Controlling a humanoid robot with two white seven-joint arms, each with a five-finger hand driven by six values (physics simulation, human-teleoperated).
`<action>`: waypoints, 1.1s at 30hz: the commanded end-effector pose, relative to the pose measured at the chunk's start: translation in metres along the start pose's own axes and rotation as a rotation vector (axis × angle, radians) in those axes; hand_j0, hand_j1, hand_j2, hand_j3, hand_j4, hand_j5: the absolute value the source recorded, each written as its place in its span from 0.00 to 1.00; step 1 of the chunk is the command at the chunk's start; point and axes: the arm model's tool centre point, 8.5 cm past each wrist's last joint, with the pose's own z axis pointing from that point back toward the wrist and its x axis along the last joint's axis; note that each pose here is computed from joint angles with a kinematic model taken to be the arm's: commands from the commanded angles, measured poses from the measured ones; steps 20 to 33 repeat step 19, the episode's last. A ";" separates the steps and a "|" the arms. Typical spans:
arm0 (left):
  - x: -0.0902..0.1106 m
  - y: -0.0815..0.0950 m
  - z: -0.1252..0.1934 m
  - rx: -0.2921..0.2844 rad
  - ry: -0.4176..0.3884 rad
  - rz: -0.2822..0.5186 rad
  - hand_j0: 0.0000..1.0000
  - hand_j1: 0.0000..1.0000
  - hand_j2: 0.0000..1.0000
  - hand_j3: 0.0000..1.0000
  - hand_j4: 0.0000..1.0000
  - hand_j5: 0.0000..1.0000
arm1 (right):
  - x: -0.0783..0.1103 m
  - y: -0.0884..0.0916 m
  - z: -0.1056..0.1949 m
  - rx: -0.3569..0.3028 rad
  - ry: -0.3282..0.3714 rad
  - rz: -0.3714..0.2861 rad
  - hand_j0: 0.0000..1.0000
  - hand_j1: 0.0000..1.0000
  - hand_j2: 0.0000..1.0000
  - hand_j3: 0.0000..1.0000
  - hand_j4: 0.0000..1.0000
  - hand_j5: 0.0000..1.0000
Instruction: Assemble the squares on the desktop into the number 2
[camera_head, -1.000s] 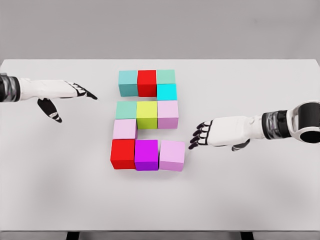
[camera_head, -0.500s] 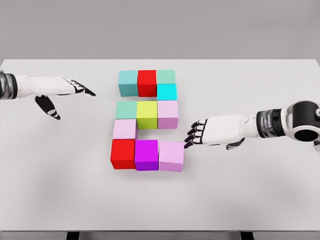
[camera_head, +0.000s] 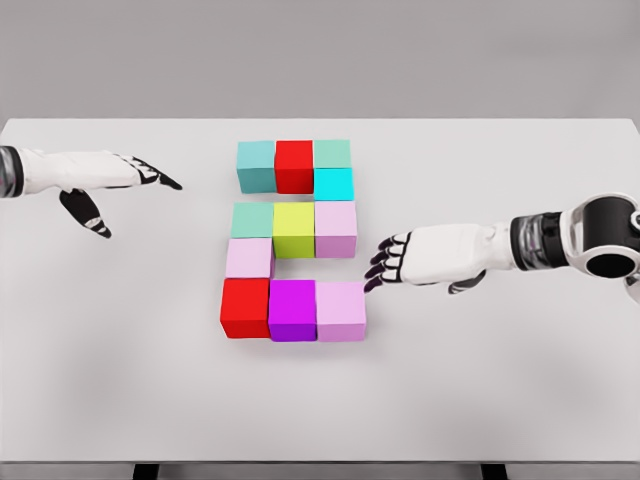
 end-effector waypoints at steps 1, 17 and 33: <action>-0.001 0.001 0.002 0.003 0.003 0.004 1.00 1.00 1.00 1.00 1.00 1.00 | -0.003 -0.001 0.003 -0.007 0.010 -0.005 1.00 1.00 1.00 1.00 1.00 1.00; -0.003 0.001 0.004 0.004 0.011 0.004 1.00 1.00 1.00 1.00 1.00 1.00 | -0.081 0.000 0.115 -0.266 0.238 -0.312 1.00 1.00 1.00 1.00 1.00 1.00; -0.003 0.001 0.004 0.004 0.011 0.004 1.00 1.00 1.00 1.00 1.00 1.00 | -0.082 0.004 0.118 -0.260 0.248 -0.320 1.00 1.00 1.00 1.00 1.00 1.00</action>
